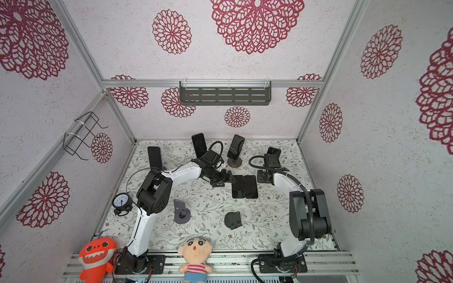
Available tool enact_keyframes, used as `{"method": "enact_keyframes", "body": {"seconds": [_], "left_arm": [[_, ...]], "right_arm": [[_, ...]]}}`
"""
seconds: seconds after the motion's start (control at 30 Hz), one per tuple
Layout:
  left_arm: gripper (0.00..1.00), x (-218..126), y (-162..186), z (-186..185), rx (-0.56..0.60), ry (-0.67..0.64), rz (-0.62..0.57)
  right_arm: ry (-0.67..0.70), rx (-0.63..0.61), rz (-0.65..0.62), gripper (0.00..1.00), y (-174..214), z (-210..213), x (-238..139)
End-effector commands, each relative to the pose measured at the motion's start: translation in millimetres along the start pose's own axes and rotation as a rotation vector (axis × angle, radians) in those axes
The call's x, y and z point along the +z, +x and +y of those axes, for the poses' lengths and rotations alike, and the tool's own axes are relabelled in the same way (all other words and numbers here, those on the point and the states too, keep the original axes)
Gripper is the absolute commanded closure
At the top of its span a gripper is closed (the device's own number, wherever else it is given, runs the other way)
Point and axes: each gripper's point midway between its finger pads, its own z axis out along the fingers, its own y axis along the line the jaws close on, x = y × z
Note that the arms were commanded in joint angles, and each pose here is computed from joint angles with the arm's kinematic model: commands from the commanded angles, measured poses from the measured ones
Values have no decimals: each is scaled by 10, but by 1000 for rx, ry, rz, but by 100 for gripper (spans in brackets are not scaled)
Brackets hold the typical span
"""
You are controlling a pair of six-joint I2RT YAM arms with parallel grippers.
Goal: Remove the phone from the phone stand
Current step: 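Reach the right gripper to the phone on the farthest stand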
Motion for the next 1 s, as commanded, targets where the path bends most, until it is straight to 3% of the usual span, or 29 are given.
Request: {"method": "enact_keyframes", "body": {"seconds": [0.0, 0.2, 0.3, 0.5, 0.63, 0.97], "left_arm": [[15, -292, -111, -185, 70, 7, -86], [13, -483, -70, -245, 131, -9, -136], [10, -604, -3, -349, 206, 11, -159], [6, -907, 75, -558, 336, 43, -196], [5, -1040, 140, -509, 378, -4, -209], [4, -1219, 233, -426, 392, -50, -254]], "right_arm": [[-47, 7, -75, 60, -247, 59, -452], [31, 10, -171, 34, -532, -246, -950], [-132, -37, -184, 23, -686, -321, -1095], [-387, -230, -306, 24, -1130, -494, -1206], [-495, -367, -268, 34, -1210, -499, -983], [-488, -389, -237, 35, -1301, -716, -486]]}}
